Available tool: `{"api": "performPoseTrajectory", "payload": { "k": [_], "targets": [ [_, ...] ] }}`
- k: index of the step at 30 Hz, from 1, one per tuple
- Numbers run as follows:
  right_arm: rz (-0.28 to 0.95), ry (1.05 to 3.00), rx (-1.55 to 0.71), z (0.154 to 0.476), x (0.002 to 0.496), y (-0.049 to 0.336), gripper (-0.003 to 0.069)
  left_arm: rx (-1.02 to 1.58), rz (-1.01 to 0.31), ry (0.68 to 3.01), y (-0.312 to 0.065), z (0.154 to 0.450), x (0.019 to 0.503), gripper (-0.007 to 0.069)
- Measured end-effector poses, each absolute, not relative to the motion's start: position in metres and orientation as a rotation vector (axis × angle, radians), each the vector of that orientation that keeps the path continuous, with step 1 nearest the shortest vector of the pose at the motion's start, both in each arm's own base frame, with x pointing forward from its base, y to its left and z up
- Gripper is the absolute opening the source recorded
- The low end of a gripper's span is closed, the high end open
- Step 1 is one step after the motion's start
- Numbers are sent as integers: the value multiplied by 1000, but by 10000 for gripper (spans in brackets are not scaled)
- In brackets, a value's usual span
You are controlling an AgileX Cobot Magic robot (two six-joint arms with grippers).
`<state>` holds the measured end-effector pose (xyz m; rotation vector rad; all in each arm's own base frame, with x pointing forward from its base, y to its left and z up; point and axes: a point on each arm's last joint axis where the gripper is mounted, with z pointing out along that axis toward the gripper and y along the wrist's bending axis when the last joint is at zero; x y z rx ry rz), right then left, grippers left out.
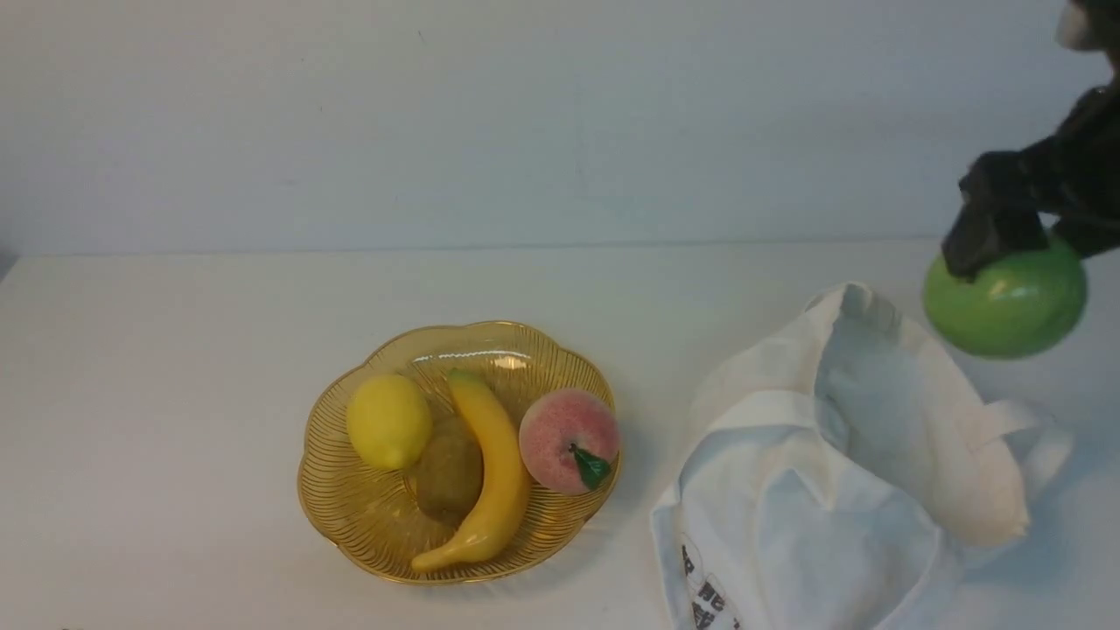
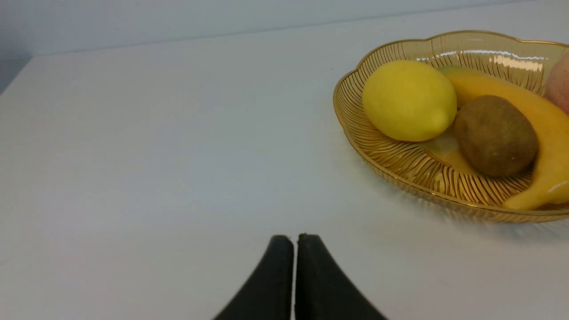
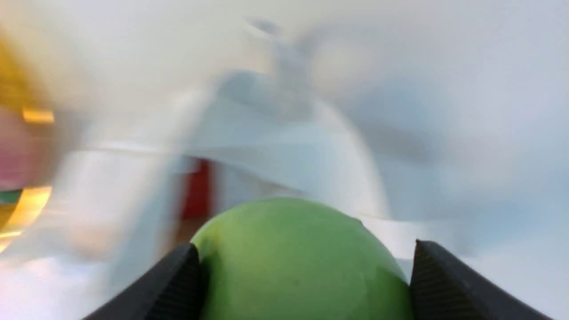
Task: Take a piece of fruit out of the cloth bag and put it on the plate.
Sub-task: Use the right arm to put the apple into the empty plate on the left
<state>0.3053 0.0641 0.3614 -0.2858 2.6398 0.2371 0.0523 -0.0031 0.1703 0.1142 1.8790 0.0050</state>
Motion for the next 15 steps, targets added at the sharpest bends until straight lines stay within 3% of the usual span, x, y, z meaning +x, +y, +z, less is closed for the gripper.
{"api": "performPoseTrajectory", "payload": {
  "k": [2,6,10,15],
  "targets": [
    [443,2569,-439,365,300,103,547,114,5,1879,-3,170,52,-8],
    [640,2516,-608,342,306,166,547,114,5,1879,-3,170,52,-8],
    [692,2494,-712,294,315,231,547,114,5,1879,-3,170,52,-8],
    [671,2429,-776,258,329,282,547,114,5,1879,-3,170,52,-8]
  ]
}}
